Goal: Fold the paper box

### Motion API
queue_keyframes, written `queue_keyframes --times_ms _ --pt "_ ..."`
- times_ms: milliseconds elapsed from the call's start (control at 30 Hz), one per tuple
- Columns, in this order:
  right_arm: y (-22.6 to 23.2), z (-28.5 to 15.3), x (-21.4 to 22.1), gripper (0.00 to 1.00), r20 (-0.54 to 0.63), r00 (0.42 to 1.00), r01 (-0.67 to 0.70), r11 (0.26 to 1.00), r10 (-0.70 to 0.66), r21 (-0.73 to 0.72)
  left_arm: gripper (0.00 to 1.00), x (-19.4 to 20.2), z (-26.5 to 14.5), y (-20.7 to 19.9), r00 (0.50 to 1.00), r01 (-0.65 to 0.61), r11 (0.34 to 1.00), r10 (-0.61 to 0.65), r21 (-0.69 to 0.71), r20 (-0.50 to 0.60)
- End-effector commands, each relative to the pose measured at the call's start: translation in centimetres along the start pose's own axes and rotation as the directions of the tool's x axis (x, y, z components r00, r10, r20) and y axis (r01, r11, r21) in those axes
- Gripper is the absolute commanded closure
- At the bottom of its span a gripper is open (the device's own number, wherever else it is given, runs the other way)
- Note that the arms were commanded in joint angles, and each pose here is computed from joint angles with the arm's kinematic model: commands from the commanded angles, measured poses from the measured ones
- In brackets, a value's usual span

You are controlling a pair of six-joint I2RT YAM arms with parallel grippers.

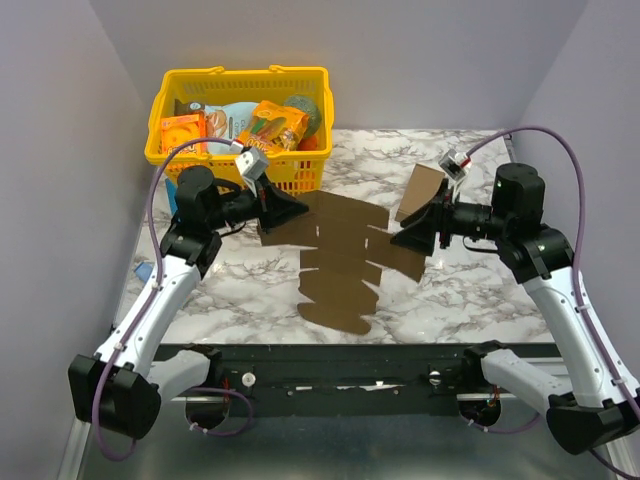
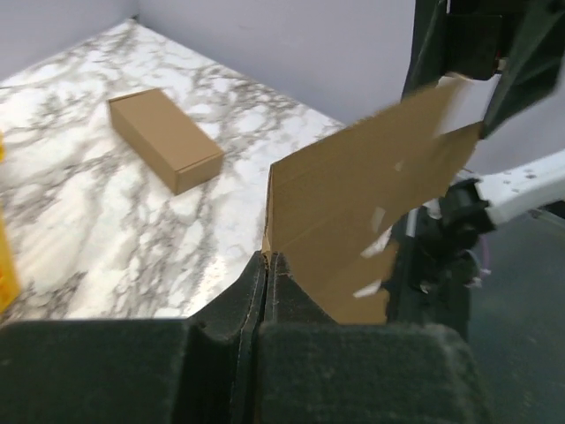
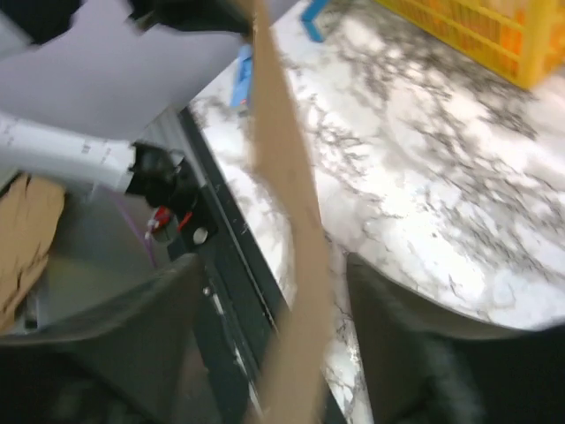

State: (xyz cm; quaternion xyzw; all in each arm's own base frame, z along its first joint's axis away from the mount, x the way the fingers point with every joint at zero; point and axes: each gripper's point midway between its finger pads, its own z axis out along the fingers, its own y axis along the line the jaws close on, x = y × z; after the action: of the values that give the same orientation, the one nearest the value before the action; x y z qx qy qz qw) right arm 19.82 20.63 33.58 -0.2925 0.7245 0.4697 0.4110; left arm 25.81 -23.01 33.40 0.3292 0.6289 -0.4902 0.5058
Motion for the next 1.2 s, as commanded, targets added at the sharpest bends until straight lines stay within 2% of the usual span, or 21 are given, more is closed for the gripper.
queue_keyframes --times_ms 0,100,167,267,333,433,500,667,733,1033,1167 --pt "-5.8 -0.8 -0.8 0.12 0.026 0.999 -0.044 0.939 0.037 0.341 1.0 0.5 -0.3 3.2 0.987 -0.158 0.941 0.16 -0.298 -0.02" --pt "-7.9 -1.6 -1.5 0.08 0.063 0.997 0.015 0.893 -0.048 0.449 1.0 2.3 0.4 2.7 0.981 -0.192 0.945 0.177 -0.265 -0.082" --pt "-8.5 -1.5 -1.0 0.08 0.042 0.989 0.11 0.888 -0.144 0.446 1.0 3.4 1.1 2.6 0.978 -0.194 0.958 0.172 -0.212 -0.119" --pt "-8.9 -1.0 -2.4 0.08 0.061 0.95 0.251 0.865 -0.306 0.435 1.0 4.4 1.9 2.3 0.976 -0.183 0.971 0.16 -0.154 -0.149" --pt "-8.5 -0.2 -3.0 0.09 0.058 0.91 0.36 0.853 -0.41 0.377 1.0 4.9 1.9 2.2 0.976 -0.167 0.976 0.144 -0.139 -0.161" --pt "-7.6 1.4 -4.0 0.11 0.056 0.866 0.469 0.847 -0.496 0.25 1.0 5.5 1.9 2.2 0.967 -0.198 0.974 0.175 -0.112 -0.186" --pt "-7.5 3.0 -3.6 0.13 0.046 0.863 0.492 0.858 -0.503 0.145 1.0 5.8 2.0 2.2 0.963 -0.202 0.974 0.179 -0.099 -0.199" --pt "-7.7 6.2 -3.9 0.16 0.011 0.825 0.564 0.825 -0.565 0.023 1.0 6.7 2.1 2.6 0.957 -0.187 0.978 0.161 -0.089 -0.242" --pt "-7.6 8.2 -2.0 0.16 -0.044 0.826 0.561 0.827 -0.562 -0.041 1.0 6.9 2.0 2.8 0.955 -0.184 0.978 0.155 -0.096 -0.252" --pt "-8.2 12.1 0.8 0.16 -0.103 0.813 0.559 0.818 -0.572 -0.132 1.0 6.6 1.9 1.6 0.957 -0.173 0.984 0.157 -0.047 -0.245" --pt "-8.2 13.1 1.2 0.21 -0.106 0.825 0.534 0.827 -0.555 -0.175 1.0 6.5 1.9 1.0 0.959 -0.163 0.986 0.152 -0.024 -0.24"
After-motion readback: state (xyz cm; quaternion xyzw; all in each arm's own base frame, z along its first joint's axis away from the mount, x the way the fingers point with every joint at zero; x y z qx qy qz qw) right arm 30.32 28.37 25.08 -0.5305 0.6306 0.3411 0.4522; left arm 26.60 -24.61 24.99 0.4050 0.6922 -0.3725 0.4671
